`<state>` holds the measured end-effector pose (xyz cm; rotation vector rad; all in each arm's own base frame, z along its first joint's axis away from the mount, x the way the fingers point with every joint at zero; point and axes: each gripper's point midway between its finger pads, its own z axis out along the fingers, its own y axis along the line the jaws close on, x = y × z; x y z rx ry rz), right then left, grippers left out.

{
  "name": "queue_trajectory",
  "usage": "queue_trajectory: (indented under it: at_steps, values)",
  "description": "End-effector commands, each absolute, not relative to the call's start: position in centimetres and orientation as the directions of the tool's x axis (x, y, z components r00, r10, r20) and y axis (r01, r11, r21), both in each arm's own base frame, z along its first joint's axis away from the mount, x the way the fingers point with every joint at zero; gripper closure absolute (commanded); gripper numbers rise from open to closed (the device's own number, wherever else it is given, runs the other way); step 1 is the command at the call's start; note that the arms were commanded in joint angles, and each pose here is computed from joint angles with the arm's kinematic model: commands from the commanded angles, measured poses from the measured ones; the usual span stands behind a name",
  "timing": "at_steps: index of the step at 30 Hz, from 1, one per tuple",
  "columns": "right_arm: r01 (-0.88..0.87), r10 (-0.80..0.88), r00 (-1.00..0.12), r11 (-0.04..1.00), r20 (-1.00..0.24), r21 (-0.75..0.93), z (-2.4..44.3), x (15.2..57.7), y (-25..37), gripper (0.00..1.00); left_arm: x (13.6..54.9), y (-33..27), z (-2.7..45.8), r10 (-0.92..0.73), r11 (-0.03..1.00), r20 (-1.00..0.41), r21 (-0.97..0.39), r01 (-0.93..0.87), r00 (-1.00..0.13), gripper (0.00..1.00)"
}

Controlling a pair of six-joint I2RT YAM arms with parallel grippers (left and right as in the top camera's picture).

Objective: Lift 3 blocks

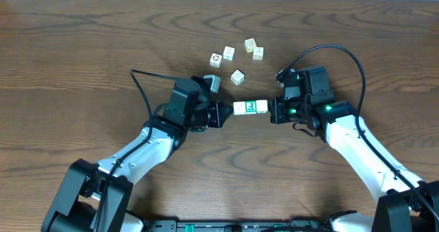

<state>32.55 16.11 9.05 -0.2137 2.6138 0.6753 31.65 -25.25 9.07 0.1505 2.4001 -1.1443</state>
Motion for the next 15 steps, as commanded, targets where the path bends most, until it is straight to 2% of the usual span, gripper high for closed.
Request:
queue_trajectory:
  at_steps: [1, 15]
  values:
    - [-0.387, -0.103, -0.881, 0.718, -0.461, 0.578, 12.39, 30.89, 20.59, 0.99, 30.89, -28.27, 13.67, -0.043, 0.515, -0.517, -0.745, 0.424, -0.855, 0.93]
    - [-0.387, -0.103, -0.881, 0.718, -0.461, 0.579, 12.42, 30.90, 20.60, 0.99, 30.91, -28.26, 13.67, -0.044, 0.515, -0.517, -0.745, 0.424, -0.855, 0.93]
